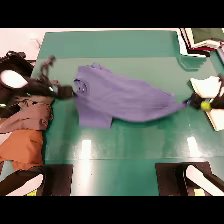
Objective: Fold the shirts.
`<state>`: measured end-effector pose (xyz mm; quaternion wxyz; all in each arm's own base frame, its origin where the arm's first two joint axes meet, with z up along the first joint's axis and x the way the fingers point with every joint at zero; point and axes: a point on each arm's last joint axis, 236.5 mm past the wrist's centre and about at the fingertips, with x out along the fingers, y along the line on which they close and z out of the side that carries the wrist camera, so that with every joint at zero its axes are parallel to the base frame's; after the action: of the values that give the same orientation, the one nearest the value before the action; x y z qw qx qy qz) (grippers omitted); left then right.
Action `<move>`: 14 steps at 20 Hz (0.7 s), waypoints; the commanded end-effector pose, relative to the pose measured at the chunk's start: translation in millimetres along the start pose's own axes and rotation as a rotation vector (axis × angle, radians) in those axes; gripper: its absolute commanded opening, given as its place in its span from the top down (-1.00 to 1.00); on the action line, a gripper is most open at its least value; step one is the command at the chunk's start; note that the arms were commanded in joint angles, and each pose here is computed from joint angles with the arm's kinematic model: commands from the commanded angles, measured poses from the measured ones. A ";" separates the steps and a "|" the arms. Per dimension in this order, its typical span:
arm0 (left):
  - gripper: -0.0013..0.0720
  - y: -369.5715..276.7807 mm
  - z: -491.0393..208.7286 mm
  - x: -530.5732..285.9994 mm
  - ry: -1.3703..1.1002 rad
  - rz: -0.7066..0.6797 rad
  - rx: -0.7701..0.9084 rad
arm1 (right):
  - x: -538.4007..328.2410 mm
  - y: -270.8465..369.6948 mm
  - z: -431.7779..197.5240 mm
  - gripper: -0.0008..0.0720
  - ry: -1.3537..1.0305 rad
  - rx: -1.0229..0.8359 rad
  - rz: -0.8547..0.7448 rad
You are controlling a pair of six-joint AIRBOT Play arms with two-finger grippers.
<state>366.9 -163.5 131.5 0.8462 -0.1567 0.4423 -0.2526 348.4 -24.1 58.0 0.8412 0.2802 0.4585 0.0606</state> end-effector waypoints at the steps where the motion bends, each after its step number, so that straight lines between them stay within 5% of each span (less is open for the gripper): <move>1: 0.90 -79.8 84.7 -131.1 -0.343 0.000 0.231 | -112.9 110.5 76.6 0.93 -0.315 -0.310 0.054; 7: 0.90 -204.4 128.1 -411.1 -1.022 0.093 0.508 | -318.7 227.2 100.8 0.93 -0.767 -0.593 -0.038; 11: 0.90 -221.7 126.9 -450.8 -1.148 0.087 0.538 | -370.2 227.8 85.8 0.93 -0.789 -0.604 -0.187; 14: 0.90 -190.9 147.2 -394.8 -1.011 0.120 0.488 | -356.2 214.9 91.2 0.93 -0.706 -0.565 -0.206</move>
<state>223.0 -94.1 583.7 0.9727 -0.0342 -0.1026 -0.2053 258.0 1.0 478.0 0.9945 -0.0090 0.1010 0.0278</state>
